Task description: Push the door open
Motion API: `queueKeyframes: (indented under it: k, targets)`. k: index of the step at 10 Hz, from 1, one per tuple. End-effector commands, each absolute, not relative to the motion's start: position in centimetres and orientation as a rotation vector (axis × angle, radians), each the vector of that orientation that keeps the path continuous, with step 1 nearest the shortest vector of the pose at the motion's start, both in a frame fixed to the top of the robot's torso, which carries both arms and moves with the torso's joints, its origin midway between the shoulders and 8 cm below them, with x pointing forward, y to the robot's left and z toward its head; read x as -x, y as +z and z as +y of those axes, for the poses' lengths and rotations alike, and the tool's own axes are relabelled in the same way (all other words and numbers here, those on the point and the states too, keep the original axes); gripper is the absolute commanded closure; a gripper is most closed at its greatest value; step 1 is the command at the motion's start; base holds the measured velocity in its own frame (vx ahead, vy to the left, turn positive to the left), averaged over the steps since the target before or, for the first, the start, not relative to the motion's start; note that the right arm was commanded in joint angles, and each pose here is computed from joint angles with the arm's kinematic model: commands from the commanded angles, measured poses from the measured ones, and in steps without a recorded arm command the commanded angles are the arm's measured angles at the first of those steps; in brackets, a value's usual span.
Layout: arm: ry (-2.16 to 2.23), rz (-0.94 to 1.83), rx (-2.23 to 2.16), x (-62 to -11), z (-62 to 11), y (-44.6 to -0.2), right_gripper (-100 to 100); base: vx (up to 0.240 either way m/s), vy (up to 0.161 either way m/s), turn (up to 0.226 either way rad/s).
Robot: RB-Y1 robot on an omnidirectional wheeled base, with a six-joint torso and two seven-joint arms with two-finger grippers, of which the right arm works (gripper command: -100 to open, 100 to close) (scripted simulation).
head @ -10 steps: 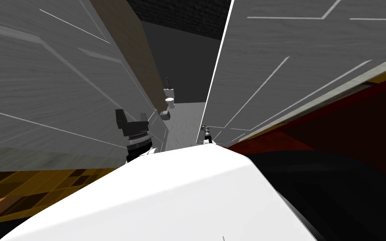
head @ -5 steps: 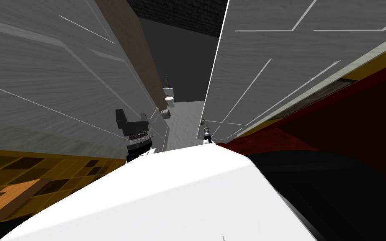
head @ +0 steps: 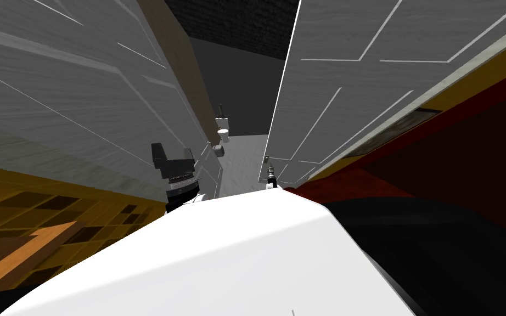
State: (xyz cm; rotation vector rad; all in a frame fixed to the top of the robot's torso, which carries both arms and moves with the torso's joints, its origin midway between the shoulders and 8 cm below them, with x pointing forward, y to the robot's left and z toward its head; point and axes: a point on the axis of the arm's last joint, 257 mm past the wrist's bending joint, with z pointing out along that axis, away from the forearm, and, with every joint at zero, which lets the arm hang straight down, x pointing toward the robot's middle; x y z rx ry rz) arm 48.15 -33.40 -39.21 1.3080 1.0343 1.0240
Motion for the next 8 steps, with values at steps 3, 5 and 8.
queueKeyframes:
  k: [3, 5, 8]
  targets:
    - [1.016, 1.022, -1.304, -47.82, -34.01, -39.08, -100, 0.201, -0.047, 0.031]
    - [1.013, 1.015, -1.304, -47.61, -34.2, -39.08, -100, 0.184, -0.057, 0.037]
    - [1.012, 1.005, -1.308, -47.35, -34.23, -39.14, -100, 0.209, -0.031, 0.027]
